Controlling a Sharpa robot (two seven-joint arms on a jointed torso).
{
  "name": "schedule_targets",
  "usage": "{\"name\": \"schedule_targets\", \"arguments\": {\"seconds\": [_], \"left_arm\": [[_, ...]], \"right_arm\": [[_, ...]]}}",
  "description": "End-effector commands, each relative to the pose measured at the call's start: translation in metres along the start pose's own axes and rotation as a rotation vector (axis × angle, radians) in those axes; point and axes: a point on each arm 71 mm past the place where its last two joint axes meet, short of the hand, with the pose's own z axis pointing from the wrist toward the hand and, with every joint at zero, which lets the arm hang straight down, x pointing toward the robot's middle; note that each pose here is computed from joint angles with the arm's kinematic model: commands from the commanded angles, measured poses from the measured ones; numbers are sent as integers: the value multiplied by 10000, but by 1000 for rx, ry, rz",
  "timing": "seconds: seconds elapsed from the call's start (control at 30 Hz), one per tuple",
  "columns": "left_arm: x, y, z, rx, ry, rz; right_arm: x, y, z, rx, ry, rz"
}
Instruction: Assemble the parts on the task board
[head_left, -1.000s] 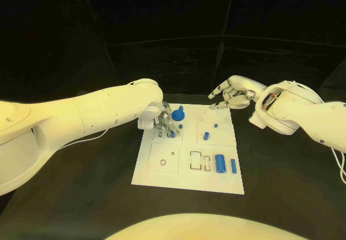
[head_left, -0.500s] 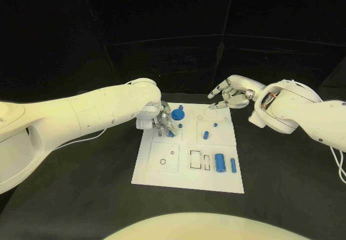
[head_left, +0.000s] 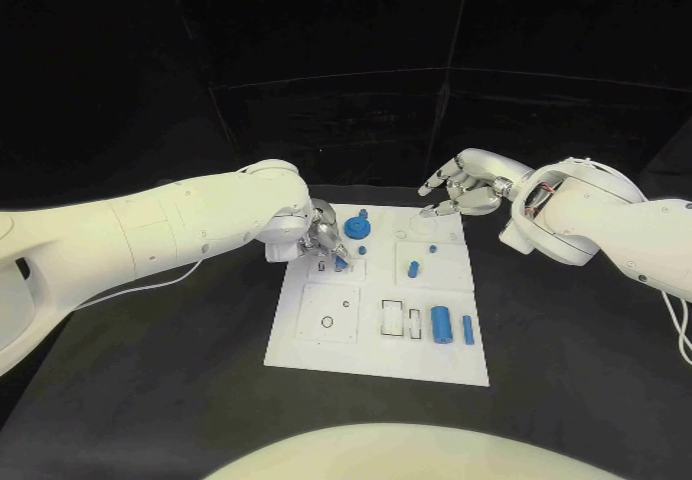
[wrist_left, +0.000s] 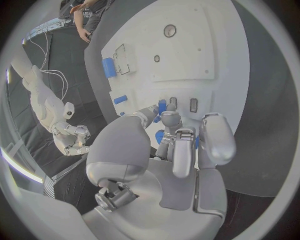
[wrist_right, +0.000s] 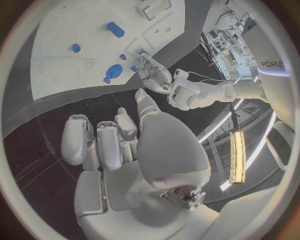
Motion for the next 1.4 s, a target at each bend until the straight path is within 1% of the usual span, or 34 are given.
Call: {"name": "schedule_targets", "arguments": {"seconds": [0.03, 0.2, 0.3, 0.5, 0.67, 0.83, 1.03, 1.4], "left_arm": [[-38, -16, -34, 66, -97, -58], [-33, 50, -48, 68, -127, -84], [-14, 84, -31, 60, -125, -88], [34, 117, 17, 40, -125, -57], [56, 134, 40, 22, -125, -25], [76, 147, 53, 4, -110, 0], [102, 164, 62, -15, -77, 25], [120, 212, 60, -42, -41, 47]], "right_arm": [[-13, -3, -3, -1, 4, -5], [-17, -15, -9, 2, 4, -5], [-17, -16, -10, 2, 6, -5], [-12, -11, -3, 1, 7, -8], [-7, 4, 10, -4, 6, -30], [-4, 14, 19, -7, 3, -39], [-6, 11, 21, -6, 0, -43], [-7, 8, 24, -5, -1, -44]]}}
